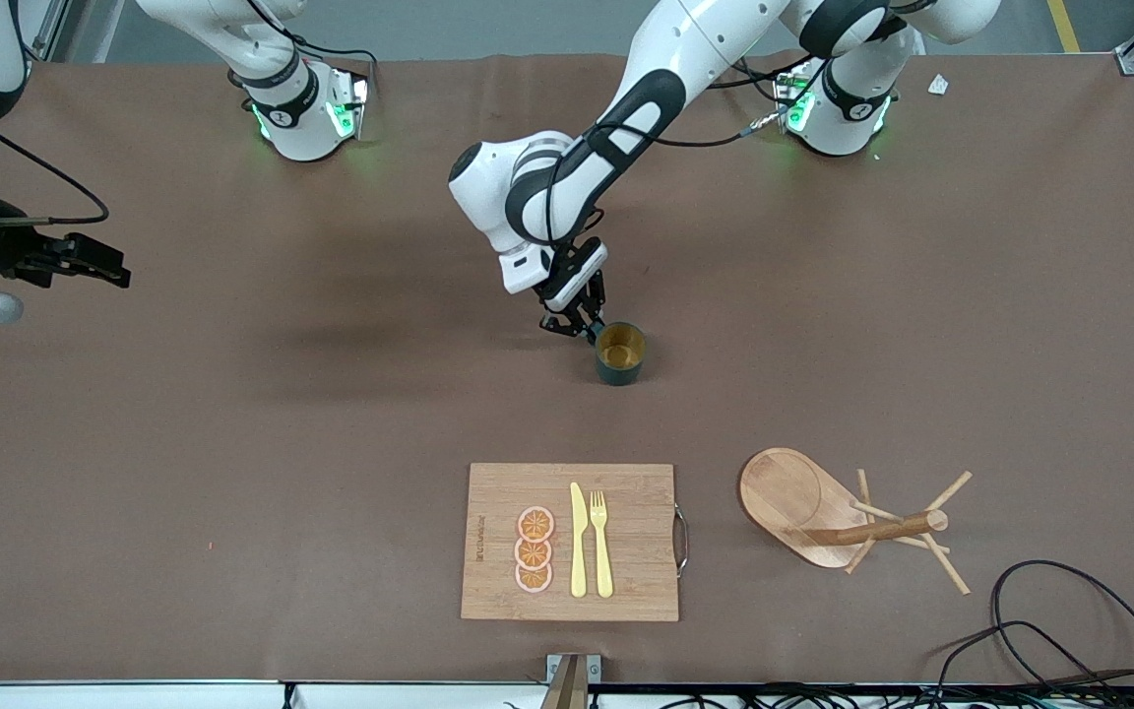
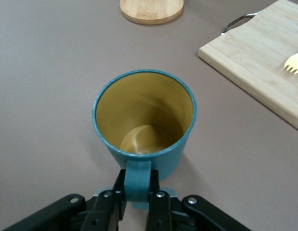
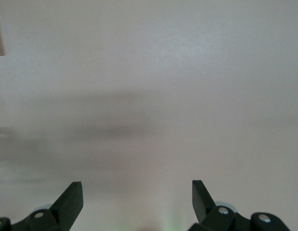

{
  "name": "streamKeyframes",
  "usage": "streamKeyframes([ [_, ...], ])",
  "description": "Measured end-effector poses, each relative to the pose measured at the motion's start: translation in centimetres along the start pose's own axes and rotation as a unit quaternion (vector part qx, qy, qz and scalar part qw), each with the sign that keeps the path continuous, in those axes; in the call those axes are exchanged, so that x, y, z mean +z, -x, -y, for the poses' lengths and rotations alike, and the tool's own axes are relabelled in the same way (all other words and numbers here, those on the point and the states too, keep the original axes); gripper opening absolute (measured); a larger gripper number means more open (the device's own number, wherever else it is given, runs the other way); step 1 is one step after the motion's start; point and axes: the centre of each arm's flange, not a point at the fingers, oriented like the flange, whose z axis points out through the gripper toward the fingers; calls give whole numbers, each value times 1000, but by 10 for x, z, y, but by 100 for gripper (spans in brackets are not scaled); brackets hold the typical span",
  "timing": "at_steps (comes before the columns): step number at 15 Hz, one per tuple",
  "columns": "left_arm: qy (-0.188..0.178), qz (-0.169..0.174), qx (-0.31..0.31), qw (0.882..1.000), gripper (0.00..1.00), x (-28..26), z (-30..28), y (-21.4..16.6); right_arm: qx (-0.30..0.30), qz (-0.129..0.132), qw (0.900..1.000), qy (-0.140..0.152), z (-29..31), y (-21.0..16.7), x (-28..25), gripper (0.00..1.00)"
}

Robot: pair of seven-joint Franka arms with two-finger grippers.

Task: Pass cup and hang on rack
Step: 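Carry the mug with the left gripper toward the wooden rack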

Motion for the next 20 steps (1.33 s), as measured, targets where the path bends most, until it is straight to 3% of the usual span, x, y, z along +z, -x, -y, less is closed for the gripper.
streamKeyframes([
  [3,9,18,-17,1000,21,-14,-20,-46,5,0,1000,-2,1,0,0,100],
  [7,14,136,-60,989,21,-50,-48,-179,14,1,1000,-4,4,0,1,100],
  [11,21,274,-89,958,21,-50,-44,-336,13,1,1000,-4,5,0,1,100],
  [13,29,333,-95,938,21,-30,-33,-396,13,0,1000,-4,5,0,1,100],
  [16,44,400,-111,909,21,5,-16,-463,14,-2,1000,-4,5,-1,0,100],
  [20,73,448,-107,884,21,45,4,-515,14,-6,1000,-4,5,-1,-1,100],
])
